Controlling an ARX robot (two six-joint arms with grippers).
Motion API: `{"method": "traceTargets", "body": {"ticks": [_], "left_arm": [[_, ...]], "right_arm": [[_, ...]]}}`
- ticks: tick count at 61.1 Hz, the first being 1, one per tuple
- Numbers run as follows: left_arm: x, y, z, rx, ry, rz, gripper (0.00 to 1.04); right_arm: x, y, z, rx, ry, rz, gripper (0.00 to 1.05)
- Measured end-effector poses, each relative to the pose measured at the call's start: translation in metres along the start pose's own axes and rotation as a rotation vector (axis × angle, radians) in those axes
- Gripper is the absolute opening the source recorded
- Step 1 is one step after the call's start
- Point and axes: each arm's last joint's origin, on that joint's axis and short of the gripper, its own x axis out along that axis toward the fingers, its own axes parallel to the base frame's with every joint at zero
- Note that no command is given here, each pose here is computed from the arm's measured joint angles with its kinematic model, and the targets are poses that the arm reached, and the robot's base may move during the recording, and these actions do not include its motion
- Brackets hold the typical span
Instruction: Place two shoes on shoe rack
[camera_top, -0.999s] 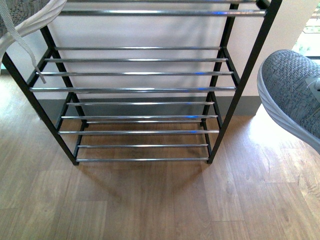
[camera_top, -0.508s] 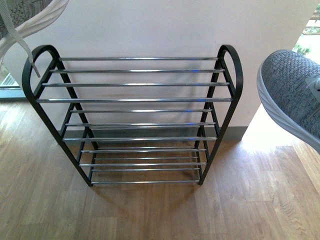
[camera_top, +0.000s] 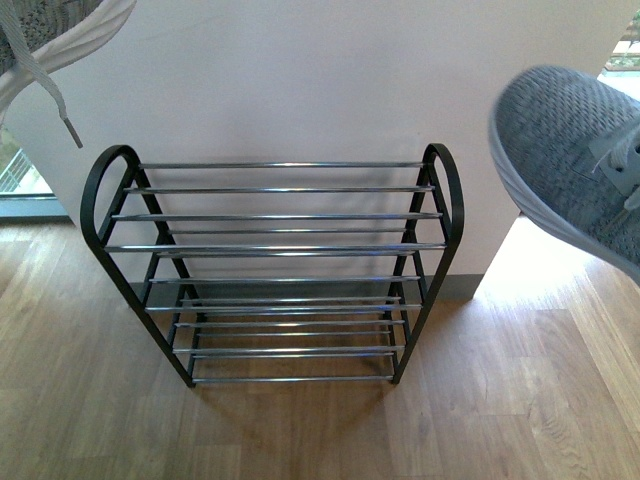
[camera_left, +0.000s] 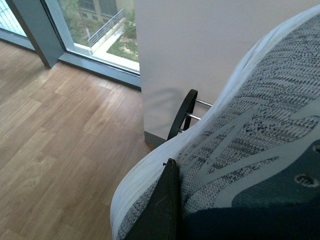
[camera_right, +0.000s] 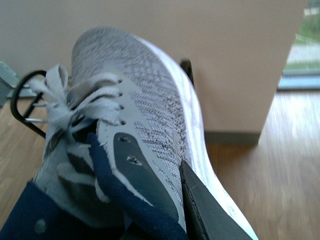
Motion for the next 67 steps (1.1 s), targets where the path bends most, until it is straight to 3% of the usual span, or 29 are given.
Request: {"method": "traceTargets", "body": {"ticks": [9,28,58,67], "left_arm": [[0.000,0.000,0.000,0.000,0.001,-0.002,0.02],[0.000,0.000,0.000,0.000,0.000,-0.001,0.02],[0.000,0.000,0.000,0.000,0.000,0.000,0.02],[0.000,0.000,0.000,0.000,0.000,0.000,0.02]], "right_arm": [[0.018,0.015,0.021,-0.033,-0.031,0.030,0.01],[0.117,0.072,0.050,0.136,0.127,0.027,0.01],[0.240,0.130,0.025,0.400,0.348,-0.136,0.01],[0.269,0.135,0.017,0.474,0.380,-0.212,0.01]]}}
